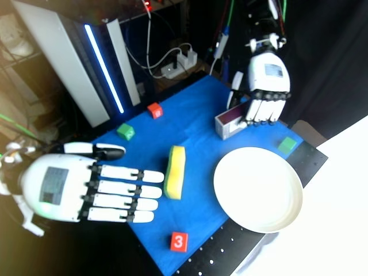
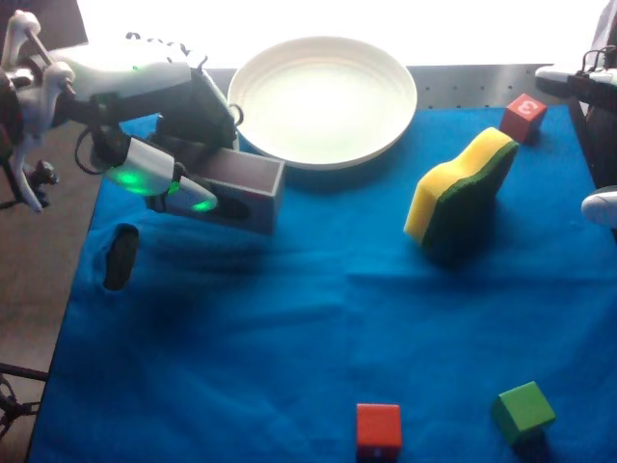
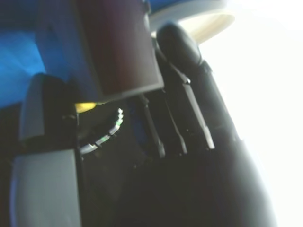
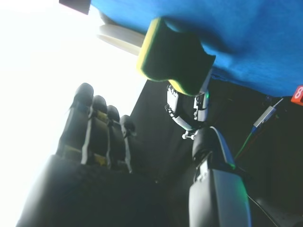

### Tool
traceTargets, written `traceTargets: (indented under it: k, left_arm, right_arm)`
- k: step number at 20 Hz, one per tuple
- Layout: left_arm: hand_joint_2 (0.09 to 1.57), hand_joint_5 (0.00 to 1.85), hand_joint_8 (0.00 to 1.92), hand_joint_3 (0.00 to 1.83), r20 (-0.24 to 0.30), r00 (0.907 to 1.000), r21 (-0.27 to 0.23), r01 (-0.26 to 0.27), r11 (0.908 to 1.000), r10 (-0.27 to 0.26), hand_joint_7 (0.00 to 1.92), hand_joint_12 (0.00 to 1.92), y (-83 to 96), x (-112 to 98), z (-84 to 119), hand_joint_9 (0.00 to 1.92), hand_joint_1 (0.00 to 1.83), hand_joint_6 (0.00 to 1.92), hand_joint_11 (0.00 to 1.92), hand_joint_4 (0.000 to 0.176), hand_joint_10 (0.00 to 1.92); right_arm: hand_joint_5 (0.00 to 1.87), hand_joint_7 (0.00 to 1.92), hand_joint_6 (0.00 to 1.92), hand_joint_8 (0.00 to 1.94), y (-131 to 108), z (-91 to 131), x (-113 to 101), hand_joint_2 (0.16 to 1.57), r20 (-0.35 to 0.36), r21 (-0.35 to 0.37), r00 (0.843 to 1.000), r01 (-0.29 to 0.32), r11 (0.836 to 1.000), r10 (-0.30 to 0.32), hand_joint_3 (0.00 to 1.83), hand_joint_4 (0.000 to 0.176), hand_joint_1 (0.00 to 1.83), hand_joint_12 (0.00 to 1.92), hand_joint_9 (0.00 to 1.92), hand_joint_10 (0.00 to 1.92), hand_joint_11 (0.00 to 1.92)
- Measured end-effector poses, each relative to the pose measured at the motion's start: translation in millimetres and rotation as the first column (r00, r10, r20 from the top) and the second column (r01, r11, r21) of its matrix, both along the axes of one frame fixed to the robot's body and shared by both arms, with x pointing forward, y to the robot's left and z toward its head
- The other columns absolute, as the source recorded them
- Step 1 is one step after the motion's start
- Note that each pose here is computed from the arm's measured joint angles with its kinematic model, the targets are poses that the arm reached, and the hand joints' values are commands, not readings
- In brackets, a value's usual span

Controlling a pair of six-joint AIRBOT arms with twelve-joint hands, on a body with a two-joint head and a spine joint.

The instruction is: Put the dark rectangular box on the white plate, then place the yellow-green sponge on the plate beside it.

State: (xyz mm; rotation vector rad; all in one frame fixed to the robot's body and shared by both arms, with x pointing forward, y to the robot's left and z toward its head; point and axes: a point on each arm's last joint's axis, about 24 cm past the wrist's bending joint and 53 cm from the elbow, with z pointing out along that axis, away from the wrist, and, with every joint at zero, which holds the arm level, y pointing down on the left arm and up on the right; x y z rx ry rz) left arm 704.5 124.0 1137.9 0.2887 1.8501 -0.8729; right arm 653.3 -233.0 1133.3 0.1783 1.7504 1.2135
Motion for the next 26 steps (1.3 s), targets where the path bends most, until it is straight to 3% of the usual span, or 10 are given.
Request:
traceTargets:
  k: [5, 10, 11, 13, 18, 19, 21, 22, 24, 26]
  left_arm:
    - [1.07, 1.02, 0.83, 0.00, 0.075, 0.9961, -0.098, -0.040, 0.9944, 0.047, 1.15, 1.46, 7.3, 19, 42, 1.06, 1.26, 0.83, 0.72, 0.000, 0.87]
    - [1.07, 0.98, 0.68, 0.00, 0.118, 0.9885, -0.160, -0.074, 0.9844, 0.094, 1.10, 1.10, -7.9, 45, 58, 1.03, 1.39, 0.99, 0.91, 0.000, 1.03]
    - [1.07, 1.03, 0.72, 0.00, 0.113, 0.9881, -0.174, -0.084, 0.9812, 0.104, 1.10, 1.06, -14.0, 54, 58, 1.03, 1.27, 0.96, 0.88, 0.000, 0.68]
    - [1.08, 0.95, 0.78, 0.00, 0.113, 0.9839, -0.204, -0.114, 0.9722, 0.139, 1.05, 1.00, -13.2, 68, 64, 1.03, 1.38, 1.03, 0.94, 0.000, 1.00]
    - [1.08, 1.03, 0.84, 0.00, 0.071, 0.9655, -0.239, -0.227, 0.9440, 0.250, 1.06, 1.11, -11.3, 108, 57, 1.08, 1.23, 0.92, 0.56, 0.035, 0.26]
    - [1.07, 1.11, 1.03, 0.01, 0.045, 0.9604, -0.236, -0.257, 0.9372, 0.275, 1.03, 1.63, -15.2, 119, 50, 0.79, 1.24, 0.66, 0.06, 0.000, 0.65]
    - [1.07, 1.10, 1.02, 0.00, 0.041, 0.9568, -0.207, -0.274, 0.9392, 0.288, 1.07, 1.77, -22.4, 130, 47, 0.80, 1.26, 0.63, 0.02, 0.000, 0.90]
    - [1.07, 1.07, 1.01, 0.00, 0.048, 0.9548, -0.195, -0.279, 0.9402, 0.293, 1.10, 1.65, -26.6, 135, 49, 0.96, 1.27, 0.65, 0.49, 0.000, 1.02]
    - [1.08, 1.08, 1.08, 0.00, 0.056, 0.9514, -0.201, -0.286, 0.9367, 0.303, 1.07, 1.60, -32.9, 144, 55, 1.05, 1.27, 0.62, 0.67, 0.000, 1.09]
    - [1.11, 0.92, 0.92, 0.00, 0.047, 0.9487, -0.173, -0.301, 0.9379, 0.313, 1.08, 1.15, -38.8, 150, 46, 1.05, 1.23, 0.98, 0.75, 0.000, 0.46]
  right_arm:
    - [0.11, 0.12, 0.00, 0.00, 0, 0, 0, 1.11, -0.001, 0.001, 1.000, 0.000, 1.000, 0.000, 0.00, 0.031, 0.51, 0.14, 0.16, 0.00, 0.16]
    - [0.11, 0.12, 0.00, 0.00, 4, -5, -1, 1.13, -0.009, 0.009, 1.000, -0.006, 1.000, 0.006, 0.01, 0.028, 0.52, 0.13, 0.16, 0.01, 0.15]
    - [0.11, 0.12, 0.00, 0.00, 5, -6, -1, 1.12, -0.010, 0.011, 1.000, -0.008, 1.000, 0.008, 0.00, 0.033, 0.52, 0.13, 0.16, 0.01, 0.16]
    - [0.11, 0.12, 0.00, 0.00, 4, -6, 1, 1.13, -0.012, 0.010, 1.000, -0.003, 1.000, 0.003, 0.00, 0.016, 0.54, 0.13, 0.16, 0.00, 0.16]
    - [0.10, 0.10, 0.00, 0.00, 3, -9, 3, 1.13, -0.012, 0.013, 1.000, -0.002, 1.000, 0.002, 0.00, 0.018, 0.53, 0.11, 0.16, 0.00, 0.15]
    - [0.10, 0.11, 0.00, 0.00, 5, -12, 4, 1.11, -0.018, 0.017, 1.000, -0.003, 1.000, 0.004, 0.00, 0.022, 0.52, 0.12, 0.17, 0.01, 0.17]
    - [0.11, 0.11, 0.01, 0.00, 5, -13, 5, 1.10, -0.018, 0.015, 1.000, -0.007, 1.000, 0.008, 0.00, 0.015, 0.54, 0.12, 0.18, 0.01, 0.17]
    - [0.11, 0.11, 0.00, 0.00, 5, -12, 6, 1.11, -0.016, 0.019, 1.000, -0.005, 1.000, 0.005, 0.00, 0.004, 0.55, 0.11, 0.17, 0.01, 0.16]
    - [0.12, 0.12, 0.01, 0.01, 5, -10, 9, 1.11, -0.007, 0.022, 1.000, -0.008, 1.000, 0.008, 0.00, 0.013, 0.57, 0.10, 0.17, 0.01, 0.15]
    - [0.13, 0.13, 0.00, 0.01, 12, -9, 13, 1.10, -0.005, 0.045, 1.000, -0.020, 0.999, 0.020, 0.00, 0.001, 0.55, 0.10, 0.18, 0.00, 0.17]
